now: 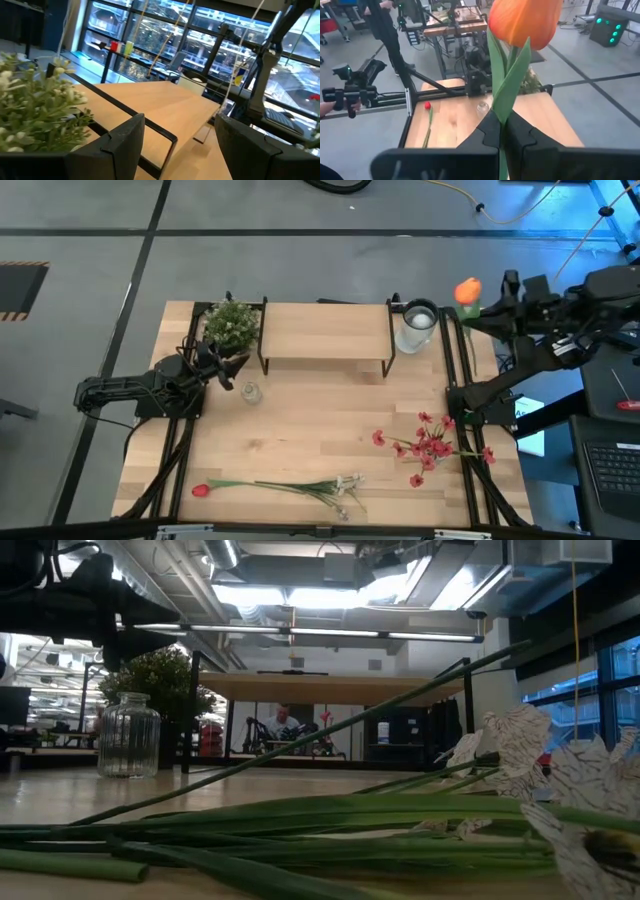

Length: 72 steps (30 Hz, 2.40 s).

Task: Pick and place flowers into a vace then onto a shelf
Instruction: Put the orange flower into the bottom transparent vase

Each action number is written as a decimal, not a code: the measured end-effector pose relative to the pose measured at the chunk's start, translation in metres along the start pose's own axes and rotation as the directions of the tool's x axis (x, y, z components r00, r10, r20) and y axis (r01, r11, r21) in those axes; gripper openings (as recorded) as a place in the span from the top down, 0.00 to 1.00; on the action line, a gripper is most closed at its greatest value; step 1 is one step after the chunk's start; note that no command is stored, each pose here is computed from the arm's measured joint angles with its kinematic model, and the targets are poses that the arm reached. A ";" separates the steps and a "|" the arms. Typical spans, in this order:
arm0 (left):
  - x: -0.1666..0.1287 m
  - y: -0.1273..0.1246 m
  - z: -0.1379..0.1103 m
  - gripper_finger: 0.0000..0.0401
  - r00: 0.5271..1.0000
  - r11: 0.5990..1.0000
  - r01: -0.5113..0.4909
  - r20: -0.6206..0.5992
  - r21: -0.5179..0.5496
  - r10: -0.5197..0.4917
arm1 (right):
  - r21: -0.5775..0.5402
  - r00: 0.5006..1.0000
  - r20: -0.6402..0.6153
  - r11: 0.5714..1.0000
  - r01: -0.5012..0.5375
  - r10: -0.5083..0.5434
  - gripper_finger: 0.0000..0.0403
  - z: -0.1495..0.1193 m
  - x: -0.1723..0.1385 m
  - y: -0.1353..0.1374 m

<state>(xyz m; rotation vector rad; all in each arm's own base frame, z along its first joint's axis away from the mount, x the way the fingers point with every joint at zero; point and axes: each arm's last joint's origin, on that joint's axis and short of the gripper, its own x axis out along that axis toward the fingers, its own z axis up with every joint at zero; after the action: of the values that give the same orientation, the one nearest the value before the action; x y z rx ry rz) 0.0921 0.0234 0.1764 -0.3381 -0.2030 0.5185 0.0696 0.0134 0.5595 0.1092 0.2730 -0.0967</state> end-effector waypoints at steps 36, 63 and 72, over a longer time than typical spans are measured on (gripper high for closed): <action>0.000 0.001 0.000 0.41 0.999 0.999 -0.032 0.010 0.001 0.032 | -0.023 0.686 0.404 0.757 -0.653 0.605 0.99 -0.211 0.015 -0.023; 0.000 0.001 0.000 0.41 0.999 0.999 -0.037 0.008 0.004 0.037 | -0.106 0.516 0.348 0.580 -0.808 0.783 0.99 -0.284 0.064 -0.009; 0.000 0.001 0.000 0.41 0.999 0.999 -0.045 0.009 0.005 0.045 | -0.118 0.473 0.300 0.524 -0.844 0.829 0.99 -0.308 0.082 -0.004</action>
<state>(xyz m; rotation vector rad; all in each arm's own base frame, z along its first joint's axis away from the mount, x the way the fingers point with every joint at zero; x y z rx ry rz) 0.0915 0.0246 0.1757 -0.3361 -0.2035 0.5650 0.0662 0.0397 0.2417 0.2657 -0.1466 0.8891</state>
